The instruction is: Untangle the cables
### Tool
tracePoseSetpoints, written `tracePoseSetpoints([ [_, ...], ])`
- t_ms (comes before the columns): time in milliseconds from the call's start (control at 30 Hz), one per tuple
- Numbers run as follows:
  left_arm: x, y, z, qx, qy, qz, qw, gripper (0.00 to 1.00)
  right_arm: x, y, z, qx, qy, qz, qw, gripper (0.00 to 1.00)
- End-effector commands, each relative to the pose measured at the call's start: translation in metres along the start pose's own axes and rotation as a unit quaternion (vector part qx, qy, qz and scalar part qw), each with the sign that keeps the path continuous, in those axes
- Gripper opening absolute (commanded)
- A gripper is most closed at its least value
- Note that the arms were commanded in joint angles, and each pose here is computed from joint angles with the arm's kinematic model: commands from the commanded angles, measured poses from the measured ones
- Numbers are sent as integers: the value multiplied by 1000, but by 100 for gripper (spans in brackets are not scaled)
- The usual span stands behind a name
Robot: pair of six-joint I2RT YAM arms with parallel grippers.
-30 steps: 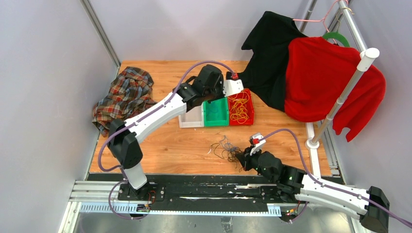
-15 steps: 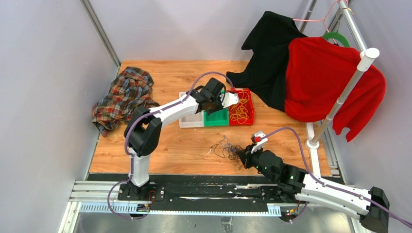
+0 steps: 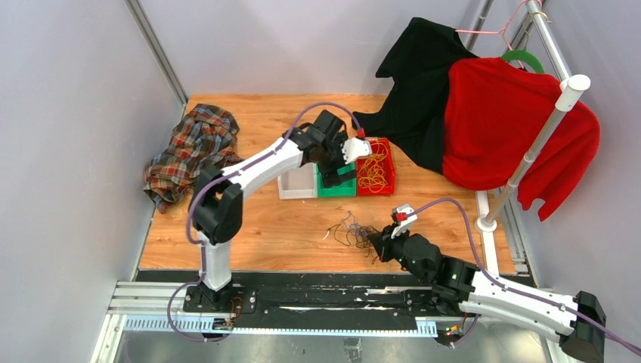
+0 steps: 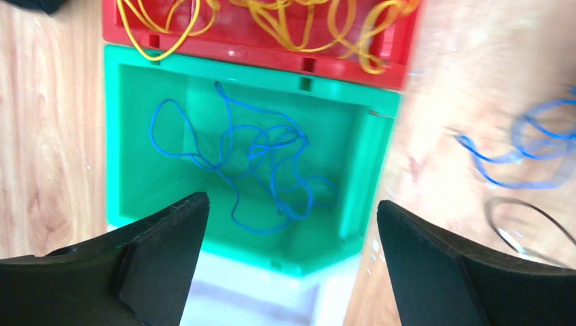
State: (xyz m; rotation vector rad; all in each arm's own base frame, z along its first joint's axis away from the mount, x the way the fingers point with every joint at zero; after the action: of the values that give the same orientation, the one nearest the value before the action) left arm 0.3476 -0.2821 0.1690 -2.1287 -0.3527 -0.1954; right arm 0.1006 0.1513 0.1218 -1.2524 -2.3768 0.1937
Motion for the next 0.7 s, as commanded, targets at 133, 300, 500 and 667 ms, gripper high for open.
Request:
tracePoseSetpoints([
  [133,-52,-98,-29,-96,-12,149,984,98,7,0,-8,-18,0,-13,1000,1],
  [300,-87,-72,-22,-76,19,211,974,94,9,2,-1,6,-9,-23,1000,1],
  [500,-86,-29,-20,-57,107,236,964,78,5,1,11,55,-20,-6,998,1],
  [667,-89,-6,-27,-71,181,257,947,77,3,-1,14,70,-20,3,997,1],
])
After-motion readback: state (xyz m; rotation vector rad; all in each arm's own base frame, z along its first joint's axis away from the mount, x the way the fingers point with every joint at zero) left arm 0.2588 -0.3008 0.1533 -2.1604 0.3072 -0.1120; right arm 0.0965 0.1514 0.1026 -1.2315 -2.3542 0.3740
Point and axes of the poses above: each gripper's point midway between its finger pads, its own y axis out along the fingers, its own x axis along the line the jaws close on, z = x × y, the point moved 8 cm from there along -y, back along the fingers, and after that the axes turned 4 degrees about y, right-handed, at the moved point
